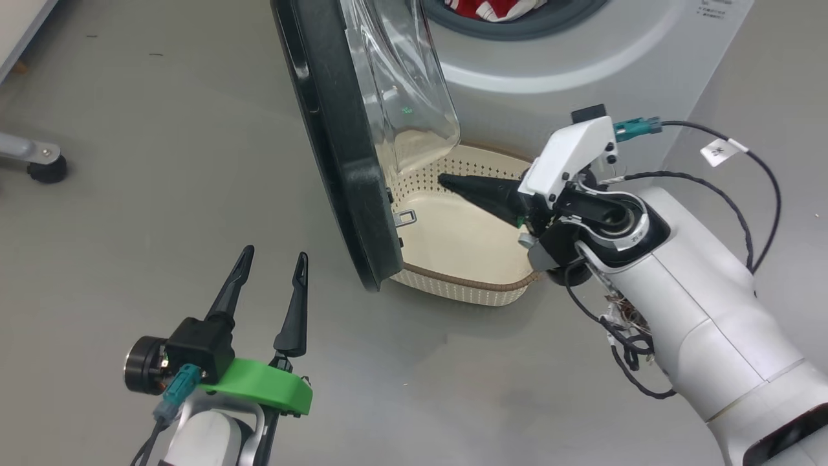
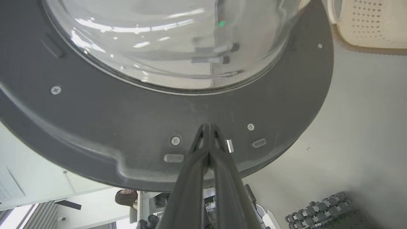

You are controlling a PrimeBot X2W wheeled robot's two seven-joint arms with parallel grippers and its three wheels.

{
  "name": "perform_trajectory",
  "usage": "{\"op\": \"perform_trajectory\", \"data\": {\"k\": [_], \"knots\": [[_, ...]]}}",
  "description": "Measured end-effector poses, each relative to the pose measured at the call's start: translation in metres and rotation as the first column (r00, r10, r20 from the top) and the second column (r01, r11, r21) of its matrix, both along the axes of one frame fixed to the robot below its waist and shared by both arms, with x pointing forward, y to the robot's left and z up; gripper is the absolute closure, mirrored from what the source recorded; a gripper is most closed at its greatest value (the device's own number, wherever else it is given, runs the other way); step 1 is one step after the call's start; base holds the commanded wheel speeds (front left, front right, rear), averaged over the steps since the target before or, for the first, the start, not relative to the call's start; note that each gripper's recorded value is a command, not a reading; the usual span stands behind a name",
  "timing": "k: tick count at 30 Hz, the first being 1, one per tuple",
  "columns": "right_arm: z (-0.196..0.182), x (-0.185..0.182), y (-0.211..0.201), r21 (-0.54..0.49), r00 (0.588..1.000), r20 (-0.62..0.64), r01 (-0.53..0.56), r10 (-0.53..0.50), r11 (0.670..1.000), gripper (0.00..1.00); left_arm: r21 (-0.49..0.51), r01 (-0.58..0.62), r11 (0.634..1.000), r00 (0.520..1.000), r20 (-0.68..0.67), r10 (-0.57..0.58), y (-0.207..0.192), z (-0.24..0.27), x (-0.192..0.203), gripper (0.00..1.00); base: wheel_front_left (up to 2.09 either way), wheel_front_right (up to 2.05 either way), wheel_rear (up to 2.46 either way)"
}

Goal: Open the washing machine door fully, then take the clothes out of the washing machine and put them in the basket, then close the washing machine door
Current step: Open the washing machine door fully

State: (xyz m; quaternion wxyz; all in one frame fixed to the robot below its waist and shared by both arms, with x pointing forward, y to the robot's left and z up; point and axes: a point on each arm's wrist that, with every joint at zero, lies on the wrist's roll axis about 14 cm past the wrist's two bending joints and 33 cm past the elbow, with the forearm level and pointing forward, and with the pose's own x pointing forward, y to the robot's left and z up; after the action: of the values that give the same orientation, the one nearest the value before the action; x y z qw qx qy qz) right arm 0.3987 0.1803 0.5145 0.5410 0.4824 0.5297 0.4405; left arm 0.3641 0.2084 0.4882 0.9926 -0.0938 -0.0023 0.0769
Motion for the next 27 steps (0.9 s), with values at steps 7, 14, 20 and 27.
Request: {"op": "perform_trajectory", "data": {"k": [7,14,20,27], "knots": [[-0.004,0.036,-0.046,-0.098,0.938,0.315,0.181,-0.142,0.979,1.00,-0.010,-0.022,1.000,0.999,0.024,0.023,0.005,0.006,-0.007,0.00,0.00,0.00,0.00],[-0.013,0.049,-0.094,-0.174,0.802,0.567,0.338,-0.187,0.925,1.00,0.001,-0.015,1.000,0.999,0.032,0.015,0.004,0.008,-0.009,0.00,0.00,0.00,0.00],[-0.012,0.054,-0.137,-0.229,0.588,0.803,0.456,-0.098,0.860,1.00,-0.007,0.017,1.000,0.999,0.040,-0.017,-0.005,0.009,-0.009,0.00,0.00,0.00,0.00],[-0.017,0.040,-0.175,-0.176,0.475,0.866,0.581,-0.155,0.795,1.00,0.001,0.034,0.999,0.999,0.036,-0.034,-0.007,0.006,-0.012,0.00,0.00,0.00,0.00]]}}
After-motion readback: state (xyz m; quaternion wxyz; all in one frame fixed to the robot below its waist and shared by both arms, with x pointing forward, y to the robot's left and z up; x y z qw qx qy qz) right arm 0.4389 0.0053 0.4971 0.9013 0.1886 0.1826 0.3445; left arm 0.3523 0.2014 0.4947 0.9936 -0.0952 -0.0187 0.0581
